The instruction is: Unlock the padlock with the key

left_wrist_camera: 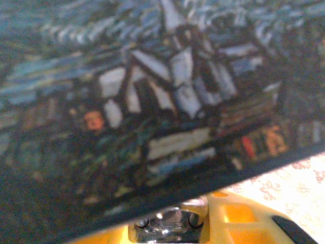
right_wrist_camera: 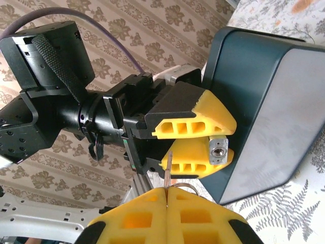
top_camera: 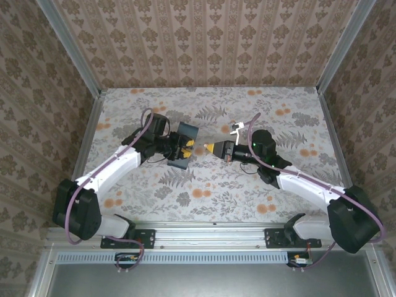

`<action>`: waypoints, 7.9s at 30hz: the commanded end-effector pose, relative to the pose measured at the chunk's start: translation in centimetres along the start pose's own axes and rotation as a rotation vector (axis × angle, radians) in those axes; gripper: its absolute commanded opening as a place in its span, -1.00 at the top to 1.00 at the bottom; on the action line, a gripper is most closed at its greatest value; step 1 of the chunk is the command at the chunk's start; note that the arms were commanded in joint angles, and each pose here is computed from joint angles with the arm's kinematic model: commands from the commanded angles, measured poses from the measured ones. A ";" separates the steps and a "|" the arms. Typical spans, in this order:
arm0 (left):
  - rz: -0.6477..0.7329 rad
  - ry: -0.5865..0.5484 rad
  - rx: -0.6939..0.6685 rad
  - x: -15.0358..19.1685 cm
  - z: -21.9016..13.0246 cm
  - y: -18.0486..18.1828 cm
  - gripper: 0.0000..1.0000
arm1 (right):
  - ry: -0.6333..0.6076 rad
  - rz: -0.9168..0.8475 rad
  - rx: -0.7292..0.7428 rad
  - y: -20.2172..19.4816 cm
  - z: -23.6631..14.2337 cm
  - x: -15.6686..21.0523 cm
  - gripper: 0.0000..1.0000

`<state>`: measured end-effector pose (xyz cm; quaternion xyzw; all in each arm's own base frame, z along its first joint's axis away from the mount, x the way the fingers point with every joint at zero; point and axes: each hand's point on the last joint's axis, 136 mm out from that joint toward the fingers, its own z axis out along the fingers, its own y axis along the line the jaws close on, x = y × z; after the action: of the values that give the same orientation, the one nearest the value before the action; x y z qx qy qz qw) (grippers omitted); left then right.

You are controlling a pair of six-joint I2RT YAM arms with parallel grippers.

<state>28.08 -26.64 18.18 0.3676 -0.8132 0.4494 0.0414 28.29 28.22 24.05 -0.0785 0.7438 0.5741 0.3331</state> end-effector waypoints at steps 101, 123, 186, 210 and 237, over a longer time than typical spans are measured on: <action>-0.042 -0.012 0.139 1.7 -2.4 -1.6 0.97 | -0.012 0.086 -0.143 0.2 7.3 1.7 1.00; 0.035 0.057 0.086 3.7 -0.9 -1.7 1.00 | 0.056 -0.040 -0.146 2.3 9.3 2.1 1.00; -0.031 -0.012 -0.020 1.2 -5.0 1.9 1.00 | 0.044 -1.797 0.266 1.3 7.0 4.4 0.24; -0.039 -0.018 -0.005 1.2 -5.1 1.9 1.00 | 0.106 -1.768 0.214 0.8 8.4 5.5 0.42; -0.046 -0.011 0.037 1.4 -4.7 1.4 1.00 | 0.049 -1.338 0.297 1.2 9.7 3.3 1.00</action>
<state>25.32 -21.98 18.40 0.4166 -0.8066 0.4182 0.0312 28.10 37.39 19.29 -0.5692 0.5693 0.0809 0.5877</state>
